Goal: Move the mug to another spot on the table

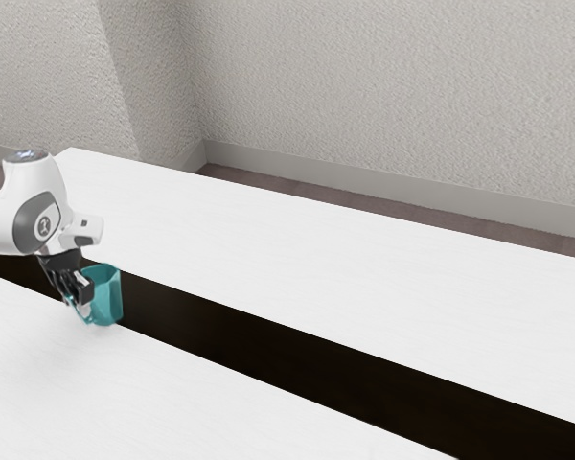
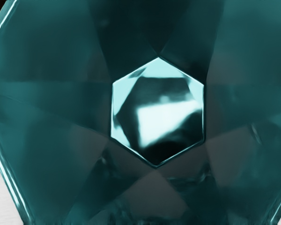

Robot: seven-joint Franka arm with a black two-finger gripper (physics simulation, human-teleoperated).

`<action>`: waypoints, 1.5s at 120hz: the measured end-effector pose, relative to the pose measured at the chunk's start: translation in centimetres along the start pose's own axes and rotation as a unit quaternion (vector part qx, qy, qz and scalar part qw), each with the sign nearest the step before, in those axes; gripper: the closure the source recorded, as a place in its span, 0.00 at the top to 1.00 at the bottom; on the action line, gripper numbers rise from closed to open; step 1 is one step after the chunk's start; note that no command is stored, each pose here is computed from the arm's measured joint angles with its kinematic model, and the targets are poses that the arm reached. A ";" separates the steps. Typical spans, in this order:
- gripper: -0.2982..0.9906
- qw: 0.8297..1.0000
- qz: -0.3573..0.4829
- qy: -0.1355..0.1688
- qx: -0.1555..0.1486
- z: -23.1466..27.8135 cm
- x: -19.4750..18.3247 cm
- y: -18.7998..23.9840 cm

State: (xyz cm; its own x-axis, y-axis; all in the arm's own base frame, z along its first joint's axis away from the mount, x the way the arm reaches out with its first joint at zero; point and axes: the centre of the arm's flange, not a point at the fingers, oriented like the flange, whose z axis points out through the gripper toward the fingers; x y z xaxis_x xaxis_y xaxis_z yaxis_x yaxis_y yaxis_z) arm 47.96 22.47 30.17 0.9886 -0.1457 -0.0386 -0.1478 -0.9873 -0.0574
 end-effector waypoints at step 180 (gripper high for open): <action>0.20 0.993 0.022 0.043 0.108 -8.3 -0.1 -0.7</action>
State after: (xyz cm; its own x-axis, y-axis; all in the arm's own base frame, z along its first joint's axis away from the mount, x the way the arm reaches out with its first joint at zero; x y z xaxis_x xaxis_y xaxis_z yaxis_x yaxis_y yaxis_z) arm 48.23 22.62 38.48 0.9784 -0.2030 0.0387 -0.1852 -0.9446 -0.2709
